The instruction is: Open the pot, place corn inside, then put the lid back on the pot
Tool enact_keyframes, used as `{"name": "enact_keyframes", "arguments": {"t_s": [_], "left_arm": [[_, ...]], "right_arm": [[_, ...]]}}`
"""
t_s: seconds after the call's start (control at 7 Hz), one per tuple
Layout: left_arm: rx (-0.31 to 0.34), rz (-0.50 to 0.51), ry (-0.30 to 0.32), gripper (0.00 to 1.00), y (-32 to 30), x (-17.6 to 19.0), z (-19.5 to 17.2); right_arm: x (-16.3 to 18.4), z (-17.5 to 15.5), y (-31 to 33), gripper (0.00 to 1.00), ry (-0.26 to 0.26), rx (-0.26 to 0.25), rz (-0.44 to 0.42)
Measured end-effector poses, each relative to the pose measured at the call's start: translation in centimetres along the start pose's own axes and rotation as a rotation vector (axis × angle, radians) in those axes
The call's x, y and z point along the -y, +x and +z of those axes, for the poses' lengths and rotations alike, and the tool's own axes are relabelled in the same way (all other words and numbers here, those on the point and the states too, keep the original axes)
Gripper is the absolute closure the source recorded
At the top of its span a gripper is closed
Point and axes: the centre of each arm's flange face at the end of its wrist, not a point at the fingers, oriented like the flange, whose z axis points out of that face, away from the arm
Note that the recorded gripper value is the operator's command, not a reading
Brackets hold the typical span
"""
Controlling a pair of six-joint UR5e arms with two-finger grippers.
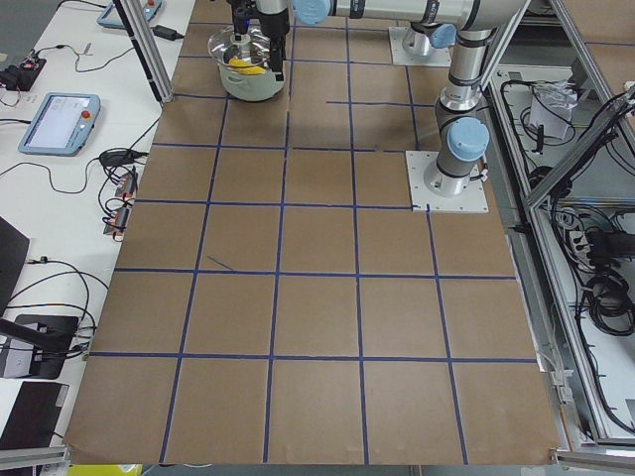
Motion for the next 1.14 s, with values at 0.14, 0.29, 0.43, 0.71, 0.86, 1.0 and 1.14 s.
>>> {"name": "enact_keyframes", "arguments": {"t_s": [0.14,0.29,0.43,0.71,0.86,1.0,1.14], "left_arm": [[-0.002,0.004,0.000,0.00,0.0,-0.4,0.0],[-0.002,0.006,0.004,0.00,0.0,-0.8,-0.3],[-0.001,0.007,0.006,0.00,-0.1,-1.1,-0.5],[0.000,0.004,0.011,0.00,-0.2,-2.1,-0.6],[0.003,-0.002,0.023,0.00,-0.7,-2.6,-0.8],[0.009,-0.009,0.034,0.00,-1.7,-2.8,-1.2],[0.013,-0.010,0.040,0.00,-2.5,-2.9,-1.4]], "right_arm": [[0.2,0.3,0.0,0.89,-0.002,0.000,-0.004],[0.2,0.7,0.0,0.89,-0.008,-0.001,-0.008],[0.1,1.0,0.0,0.89,-0.018,-0.001,-0.012],[-0.2,1.2,0.0,0.89,-0.035,-0.001,-0.015],[-0.4,1.1,0.0,0.89,-0.047,-0.002,-0.016],[-0.5,1.0,0.1,0.89,-0.054,-0.002,-0.016],[-0.6,1.0,0.1,0.89,-0.058,-0.002,-0.017]]}}
